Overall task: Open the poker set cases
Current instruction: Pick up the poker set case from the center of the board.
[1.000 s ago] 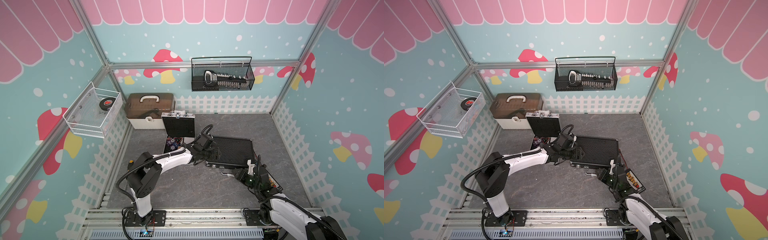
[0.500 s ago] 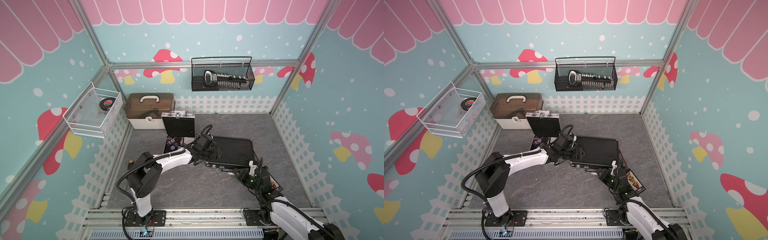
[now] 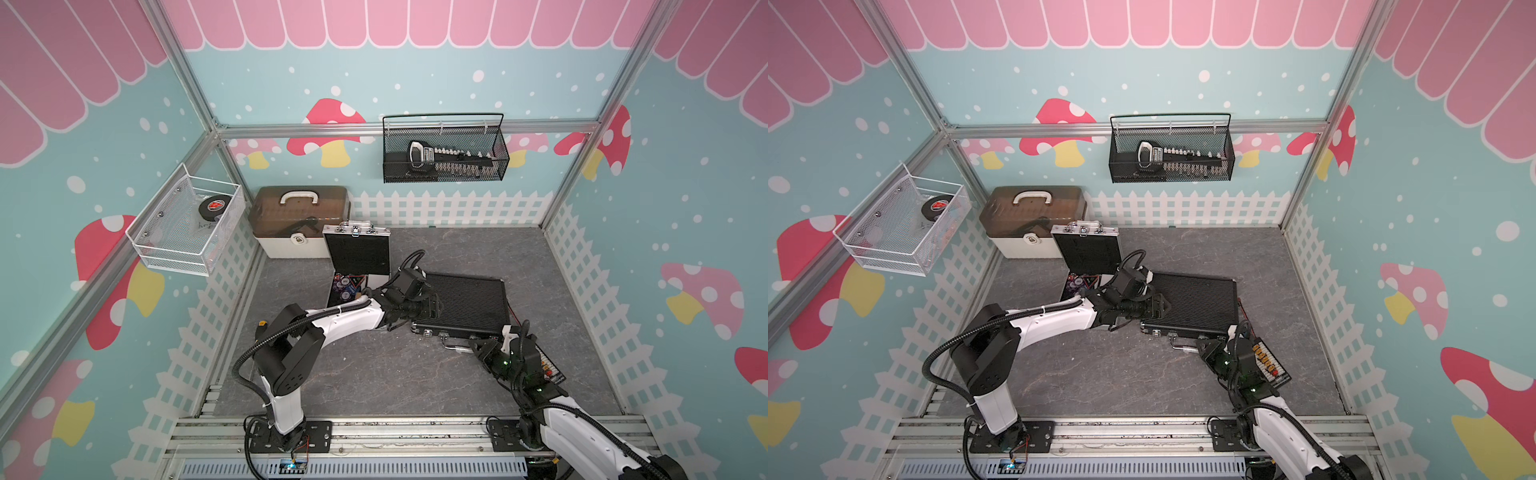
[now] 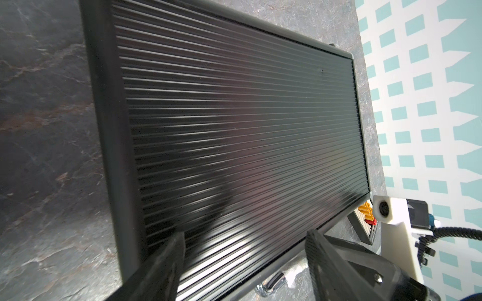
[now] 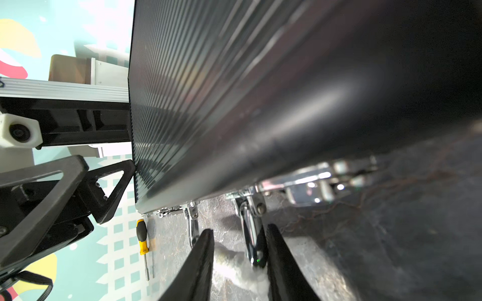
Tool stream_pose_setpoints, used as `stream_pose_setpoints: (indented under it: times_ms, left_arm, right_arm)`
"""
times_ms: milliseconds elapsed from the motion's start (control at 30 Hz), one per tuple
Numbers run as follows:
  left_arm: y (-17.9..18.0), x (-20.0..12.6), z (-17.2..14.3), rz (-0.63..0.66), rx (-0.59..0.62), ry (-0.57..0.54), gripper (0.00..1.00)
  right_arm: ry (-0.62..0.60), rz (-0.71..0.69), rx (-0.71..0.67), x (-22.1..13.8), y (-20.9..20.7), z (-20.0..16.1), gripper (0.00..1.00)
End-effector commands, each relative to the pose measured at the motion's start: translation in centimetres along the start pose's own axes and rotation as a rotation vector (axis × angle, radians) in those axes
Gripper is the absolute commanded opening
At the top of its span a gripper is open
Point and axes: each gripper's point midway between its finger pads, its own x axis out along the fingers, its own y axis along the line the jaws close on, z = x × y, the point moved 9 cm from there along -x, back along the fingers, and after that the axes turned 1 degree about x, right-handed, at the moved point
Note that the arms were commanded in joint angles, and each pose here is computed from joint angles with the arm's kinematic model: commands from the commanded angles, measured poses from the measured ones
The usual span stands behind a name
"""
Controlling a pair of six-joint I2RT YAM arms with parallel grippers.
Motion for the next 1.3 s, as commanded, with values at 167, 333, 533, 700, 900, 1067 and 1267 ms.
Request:
stream_pose_setpoints:
  times_ms: [167,333,533,700,900,1067,1267]
  left_arm:
    - [2.6,1.3,-2.8,0.085,-0.063,0.131,0.75]
    - [2.7,1.4,-2.9,0.084,-0.067,0.134,0.75]
    - [2.2,0.9,-2.6,0.066,-0.052,0.12,0.75]
    - [0.1,-1.9,-0.7,0.065,0.107,0.05,0.75]
    - [-3.8,-7.8,1.0,0.141,0.58,-0.114,0.76]
    - [-8.3,-9.7,-3.7,0.099,1.221,-0.149,0.82]
    - [-10.4,-7.3,-10.5,-0.003,1.651,-0.051,0.78]
  right_arm:
    - [0.014,-0.039,0.06,0.5,-0.7,-0.3,0.27]
    - [0.012,-0.032,0.08,0.7,-0.5,-0.1,0.23]
    - [0.011,-0.02,0.114,0.7,-0.1,0.0,0.14]
    - [-0.008,0.017,0.147,-0.3,1.0,0.3,0.02]
    - [-0.051,0.058,0.187,-2.1,1.9,0.5,0.0]
    - [-0.053,0.075,0.197,-2.6,2.2,0.4,0.0]
    - [-0.045,0.115,0.184,-3.0,4.1,1.0,0.0]
